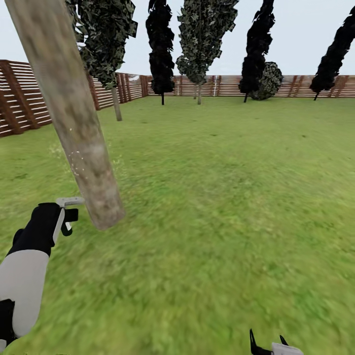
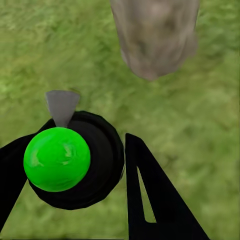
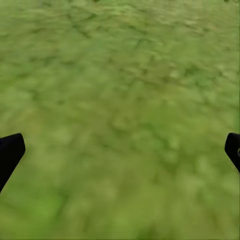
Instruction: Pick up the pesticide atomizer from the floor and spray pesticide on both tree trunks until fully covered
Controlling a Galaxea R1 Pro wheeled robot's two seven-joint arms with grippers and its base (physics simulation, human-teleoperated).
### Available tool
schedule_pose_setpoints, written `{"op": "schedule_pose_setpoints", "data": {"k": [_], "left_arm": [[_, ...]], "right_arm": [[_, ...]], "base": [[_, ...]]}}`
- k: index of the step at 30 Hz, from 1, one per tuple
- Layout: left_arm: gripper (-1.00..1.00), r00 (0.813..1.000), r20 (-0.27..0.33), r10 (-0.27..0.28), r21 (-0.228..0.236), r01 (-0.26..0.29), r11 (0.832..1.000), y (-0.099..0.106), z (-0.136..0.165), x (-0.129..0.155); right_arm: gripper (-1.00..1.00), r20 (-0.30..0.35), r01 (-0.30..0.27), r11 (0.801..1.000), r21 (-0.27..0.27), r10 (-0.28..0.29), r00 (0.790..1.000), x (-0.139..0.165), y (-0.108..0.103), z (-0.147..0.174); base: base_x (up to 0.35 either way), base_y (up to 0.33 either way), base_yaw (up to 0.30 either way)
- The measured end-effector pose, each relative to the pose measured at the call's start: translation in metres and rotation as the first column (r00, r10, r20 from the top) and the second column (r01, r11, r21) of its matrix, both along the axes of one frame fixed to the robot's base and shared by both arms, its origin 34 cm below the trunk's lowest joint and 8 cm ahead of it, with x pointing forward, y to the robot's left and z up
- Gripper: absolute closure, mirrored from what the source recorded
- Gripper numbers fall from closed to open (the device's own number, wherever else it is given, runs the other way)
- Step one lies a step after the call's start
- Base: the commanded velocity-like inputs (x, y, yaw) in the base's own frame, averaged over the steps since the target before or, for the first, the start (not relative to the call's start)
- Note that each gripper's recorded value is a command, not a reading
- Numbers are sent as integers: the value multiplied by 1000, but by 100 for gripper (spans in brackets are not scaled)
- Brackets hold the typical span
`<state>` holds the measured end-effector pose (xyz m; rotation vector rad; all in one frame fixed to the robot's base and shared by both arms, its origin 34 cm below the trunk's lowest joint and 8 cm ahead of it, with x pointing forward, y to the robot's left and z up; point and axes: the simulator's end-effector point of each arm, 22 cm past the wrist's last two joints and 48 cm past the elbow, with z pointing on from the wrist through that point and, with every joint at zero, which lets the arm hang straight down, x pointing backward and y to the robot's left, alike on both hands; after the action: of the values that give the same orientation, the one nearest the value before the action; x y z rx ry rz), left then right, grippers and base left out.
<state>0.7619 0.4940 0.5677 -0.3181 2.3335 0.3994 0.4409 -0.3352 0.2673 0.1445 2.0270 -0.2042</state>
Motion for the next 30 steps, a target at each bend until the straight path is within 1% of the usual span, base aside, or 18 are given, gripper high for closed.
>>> {"op": "schedule_pose_setpoints", "data": {"k": [4, 8, 9, 13, 20, 22, 24, 25, 30], "left_arm": [[100, 1000, 0, -1, -1, 1, 1000, -1, -1, 0], [100, 1000, -11, -3, -8, 2, 1000, -3, -8, -3], [100, 1000, -21, -4, -7, 4, 1000, -3, -16, -6], [100, 1000, -12, -19, 16, 19, 1000, -2, -29, -10], [100, 1000, -12, -18, 16, 18, 1000, -1, -31, -10], [100, 1000, -14, -5, 26, 5, 1000, 6, -30, -13], [100, 998, -17, 53, 78, -52, 996, 23, -25, -19], [100, 998, -15, 66, 84, -65, 994, 25, -24, -20], [100, 998, -16, 64, 70, -63, 996, 19, -26, -19]], "right_arm": [[-100, 0, 0, 1000, 0, 0, 1000, 0, 0, 0], [-100, 0, 0, 1000, 0, 0, 1000, 0, 0, 0], [-100, -1, 0, 1000, 0, 0, 1000, 0, 0, 0], [-100, -1, 0, 1000, 2, 0, 1000, 0, 1, 0], [-100, -1, 0, 1000, 2, 0, 1000, 0, 1, 0], [-100, -1, 0, 1000, 2, 0, 1000, 0, 1, 0], [-100, -1, 0, 1000, 2, 0, 1000, 0, 1, 0], [-100, -1, 0, 1000, 2, 0, 1000, 0, 1, 0], [-100, -1, 0, 1000, 2, 0, 1000, 0, 1, 0]], "base": [[158, -261, 71], [168, -251, 2], [169, -249, 0], [216, -210, 0], [241, -180, 16], [244, -172, 216], [244, -172, 267], [244, -172, 275], [244, -172, 277]]}}
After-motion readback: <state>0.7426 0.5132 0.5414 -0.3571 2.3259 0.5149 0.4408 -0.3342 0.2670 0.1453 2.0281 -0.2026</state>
